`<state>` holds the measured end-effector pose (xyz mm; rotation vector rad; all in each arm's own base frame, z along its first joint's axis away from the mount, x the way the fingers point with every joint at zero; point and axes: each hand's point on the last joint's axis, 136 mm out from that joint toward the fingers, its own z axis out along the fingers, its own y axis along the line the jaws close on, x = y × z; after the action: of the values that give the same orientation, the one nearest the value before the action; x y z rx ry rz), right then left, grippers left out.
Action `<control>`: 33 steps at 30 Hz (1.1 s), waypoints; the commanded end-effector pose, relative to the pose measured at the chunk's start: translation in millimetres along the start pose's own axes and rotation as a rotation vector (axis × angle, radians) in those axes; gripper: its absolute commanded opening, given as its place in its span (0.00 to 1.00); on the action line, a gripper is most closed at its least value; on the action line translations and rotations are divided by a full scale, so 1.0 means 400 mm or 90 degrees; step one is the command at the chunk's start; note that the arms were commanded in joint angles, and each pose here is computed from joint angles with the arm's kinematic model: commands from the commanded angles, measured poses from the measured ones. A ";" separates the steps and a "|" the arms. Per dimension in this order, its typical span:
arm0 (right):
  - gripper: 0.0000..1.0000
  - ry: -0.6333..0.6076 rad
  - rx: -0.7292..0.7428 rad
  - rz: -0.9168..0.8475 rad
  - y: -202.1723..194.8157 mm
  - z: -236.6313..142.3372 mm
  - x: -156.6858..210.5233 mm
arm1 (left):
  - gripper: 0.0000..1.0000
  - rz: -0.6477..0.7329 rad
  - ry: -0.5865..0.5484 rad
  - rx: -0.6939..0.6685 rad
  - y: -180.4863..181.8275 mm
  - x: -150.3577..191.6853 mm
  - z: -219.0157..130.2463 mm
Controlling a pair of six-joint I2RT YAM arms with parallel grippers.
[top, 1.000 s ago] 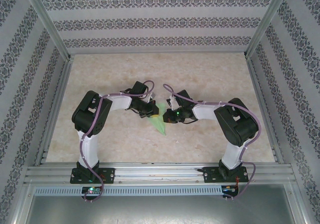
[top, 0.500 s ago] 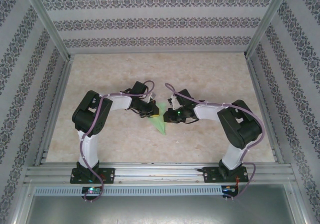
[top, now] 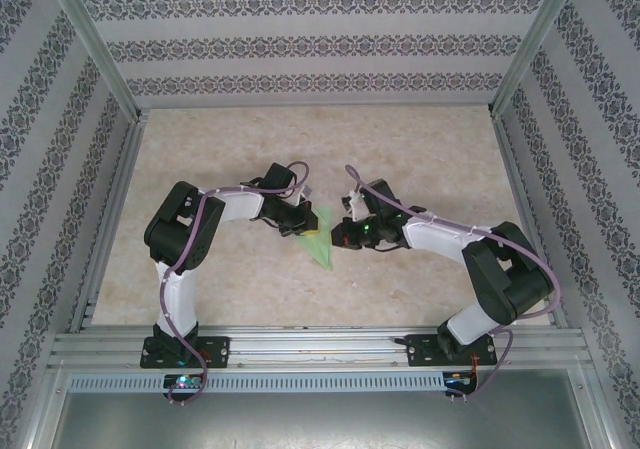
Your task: Fold a paper plane with a square sheet of paper (fold left side to right side)
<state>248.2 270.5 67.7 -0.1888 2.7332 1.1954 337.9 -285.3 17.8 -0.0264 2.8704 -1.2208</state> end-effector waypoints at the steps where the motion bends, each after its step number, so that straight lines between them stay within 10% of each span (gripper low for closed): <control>1: 0.00 0.031 -0.044 0.016 0.032 0.031 0.037 | 0.00 -0.049 0.024 -0.106 0.132 0.048 0.040; 17: 0.00 0.049 -0.026 0.033 0.006 0.081 0.075 | 0.00 -0.047 0.021 -0.106 0.128 0.044 0.037; 33: 0.24 0.049 0.099 0.010 -0.023 0.039 0.081 | 0.00 -0.046 0.015 -0.104 0.119 0.037 0.032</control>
<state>217.4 275.6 46.3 -0.1745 2.8560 1.0813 337.9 -285.3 17.8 -0.0265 2.8704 -1.2203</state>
